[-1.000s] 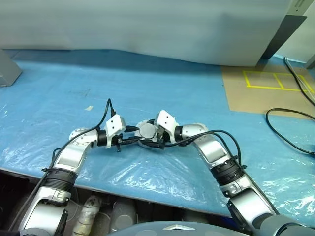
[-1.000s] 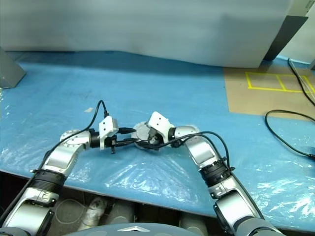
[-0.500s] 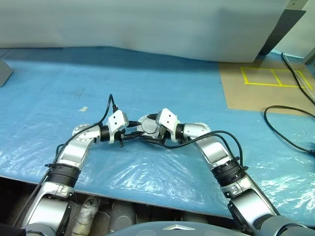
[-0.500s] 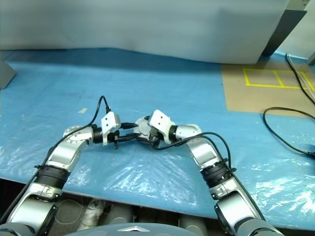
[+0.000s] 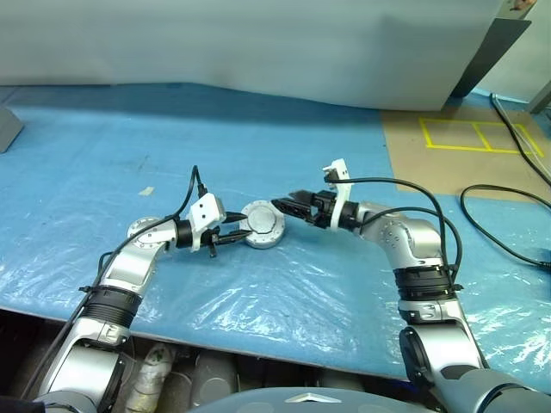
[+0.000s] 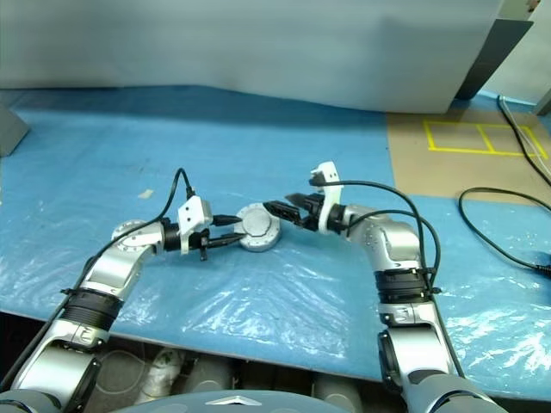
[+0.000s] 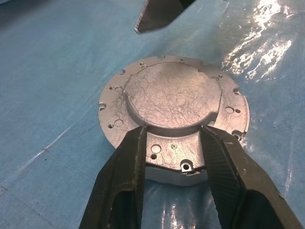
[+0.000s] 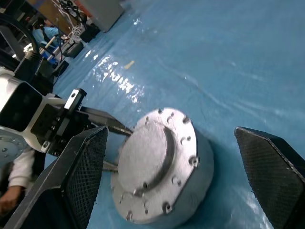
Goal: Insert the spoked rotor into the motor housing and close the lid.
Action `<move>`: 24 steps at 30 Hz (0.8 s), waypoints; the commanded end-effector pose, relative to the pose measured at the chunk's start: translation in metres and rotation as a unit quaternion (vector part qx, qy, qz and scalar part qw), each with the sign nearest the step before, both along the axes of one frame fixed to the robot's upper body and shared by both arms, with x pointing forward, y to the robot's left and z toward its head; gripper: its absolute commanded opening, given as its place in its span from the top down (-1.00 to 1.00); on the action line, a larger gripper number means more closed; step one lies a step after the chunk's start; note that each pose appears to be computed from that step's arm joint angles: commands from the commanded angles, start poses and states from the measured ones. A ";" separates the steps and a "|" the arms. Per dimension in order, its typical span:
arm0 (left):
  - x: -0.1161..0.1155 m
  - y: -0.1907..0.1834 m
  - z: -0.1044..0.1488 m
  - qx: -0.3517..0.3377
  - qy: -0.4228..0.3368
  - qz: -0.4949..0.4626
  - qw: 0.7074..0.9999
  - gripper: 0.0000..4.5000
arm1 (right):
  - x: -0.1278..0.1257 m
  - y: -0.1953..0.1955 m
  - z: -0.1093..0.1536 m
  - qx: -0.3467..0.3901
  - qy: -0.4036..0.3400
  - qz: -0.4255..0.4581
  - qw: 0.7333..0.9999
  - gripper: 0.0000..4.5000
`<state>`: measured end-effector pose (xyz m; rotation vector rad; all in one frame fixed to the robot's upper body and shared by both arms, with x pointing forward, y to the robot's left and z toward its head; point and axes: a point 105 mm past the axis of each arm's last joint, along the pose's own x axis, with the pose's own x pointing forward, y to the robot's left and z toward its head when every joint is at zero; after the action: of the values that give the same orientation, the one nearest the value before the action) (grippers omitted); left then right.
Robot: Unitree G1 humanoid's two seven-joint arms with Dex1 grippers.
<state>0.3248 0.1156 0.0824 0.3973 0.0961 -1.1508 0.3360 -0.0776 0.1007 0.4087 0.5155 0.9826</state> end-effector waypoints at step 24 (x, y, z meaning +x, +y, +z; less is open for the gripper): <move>0.002 0.006 -0.019 0.028 0.021 0.019 0.999 0.19 | -0.018 0.041 -0.047 0.118 0.160 -0.009 0.980 -0.25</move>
<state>0.3287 0.1202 0.0800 0.4011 0.0996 -1.1214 0.3240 -0.0504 0.0548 0.7524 0.6696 0.9299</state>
